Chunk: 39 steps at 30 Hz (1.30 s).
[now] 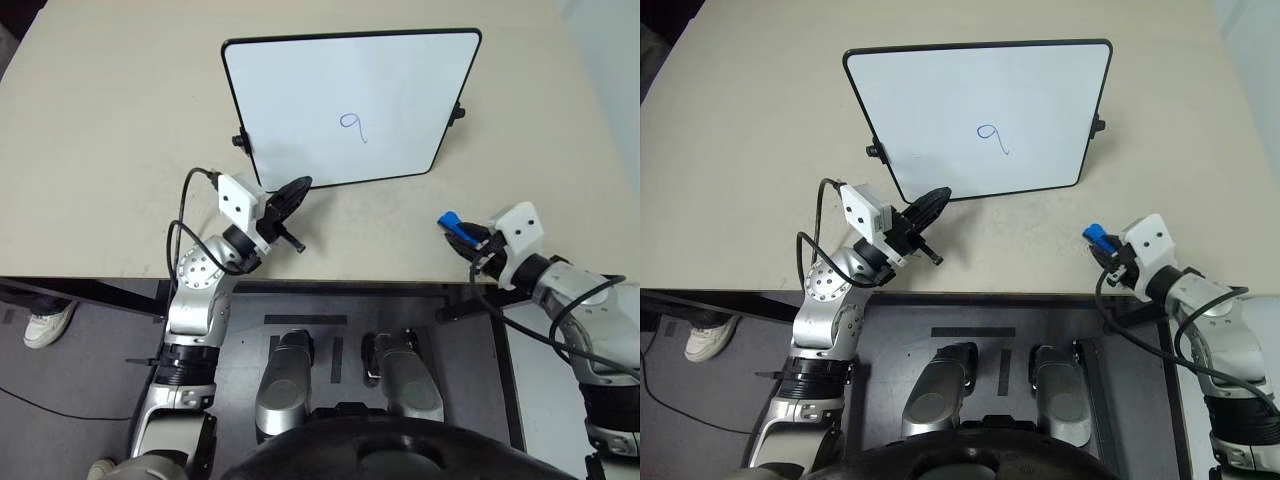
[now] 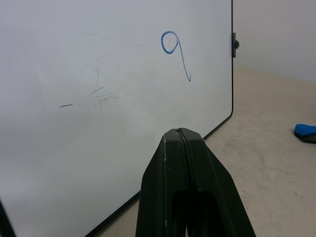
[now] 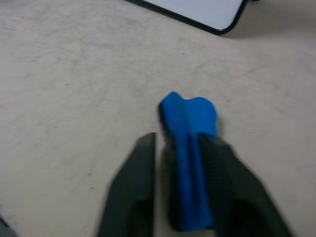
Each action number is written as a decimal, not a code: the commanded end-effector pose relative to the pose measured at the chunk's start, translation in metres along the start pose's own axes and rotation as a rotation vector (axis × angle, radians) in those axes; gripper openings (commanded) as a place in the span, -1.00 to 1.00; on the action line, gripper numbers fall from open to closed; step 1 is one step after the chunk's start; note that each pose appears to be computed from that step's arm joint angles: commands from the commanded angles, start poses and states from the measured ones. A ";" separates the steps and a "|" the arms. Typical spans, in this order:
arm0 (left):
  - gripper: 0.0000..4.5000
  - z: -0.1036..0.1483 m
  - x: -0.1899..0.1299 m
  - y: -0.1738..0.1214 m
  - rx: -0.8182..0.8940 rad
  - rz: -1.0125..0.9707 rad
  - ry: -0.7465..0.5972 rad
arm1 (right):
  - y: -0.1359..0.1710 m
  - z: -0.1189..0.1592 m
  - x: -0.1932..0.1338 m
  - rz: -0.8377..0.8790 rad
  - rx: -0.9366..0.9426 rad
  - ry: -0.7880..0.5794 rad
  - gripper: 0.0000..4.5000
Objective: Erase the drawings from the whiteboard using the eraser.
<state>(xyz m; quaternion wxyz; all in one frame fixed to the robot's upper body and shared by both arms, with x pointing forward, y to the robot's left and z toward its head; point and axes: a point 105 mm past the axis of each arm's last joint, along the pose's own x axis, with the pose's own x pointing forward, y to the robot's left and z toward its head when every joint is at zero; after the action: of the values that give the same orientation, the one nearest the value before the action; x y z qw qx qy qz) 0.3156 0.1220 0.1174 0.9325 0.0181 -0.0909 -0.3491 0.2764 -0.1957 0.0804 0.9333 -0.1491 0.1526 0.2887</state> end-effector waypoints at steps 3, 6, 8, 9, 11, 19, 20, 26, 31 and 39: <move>-1.00 0.010 0.004 0.001 0.028 -0.006 -0.039 | -0.002 -0.003 0.001 -0.010 -0.012 0.008 -0.99; -1.00 0.010 0.004 0.002 0.029 -0.006 -0.038 | -0.002 0.002 0.002 -0.007 -0.037 -0.008 -0.99; -1.00 0.010 0.002 0.002 0.030 -0.004 -0.036 | 0.001 0.013 0.003 0.007 -0.086 -0.047 -0.99; -1.00 0.009 0.002 0.003 0.032 -0.001 -0.034 | 0.003 0.021 0.004 0.018 -0.116 -0.077 -0.99; -1.00 0.009 0.000 0.007 0.036 0.006 -0.029 | 0.012 0.048 0.007 0.064 -0.201 -0.169 -0.99; -1.00 0.007 -0.003 0.009 0.038 -0.002 -0.016 | 0.057 0.151 0.031 0.249 -0.564 -0.538 -0.99; -1.00 0.007 -0.003 0.008 0.038 -0.002 -0.017 | 0.061 0.161 0.037 0.249 -0.627 -0.581 -0.99; -1.00 0.010 0.000 0.007 0.039 0.009 -0.037 | 0.061 0.172 0.068 0.202 -0.885 -0.662 -0.99; -1.00 0.012 -0.001 0.006 0.043 0.021 -0.047 | 0.047 0.167 0.097 0.099 -1.022 -0.651 -0.99; -1.00 0.014 -0.001 0.008 0.052 0.027 -0.049 | 0.041 0.149 0.125 0.060 -1.036 -0.629 -0.99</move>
<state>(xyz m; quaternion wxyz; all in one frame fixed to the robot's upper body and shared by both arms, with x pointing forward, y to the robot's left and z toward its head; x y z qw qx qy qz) 0.3194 0.1297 0.1171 0.9373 0.0207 -0.0936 -0.3351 0.3752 -0.0439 0.1649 0.7276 -0.4827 -0.2943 0.3886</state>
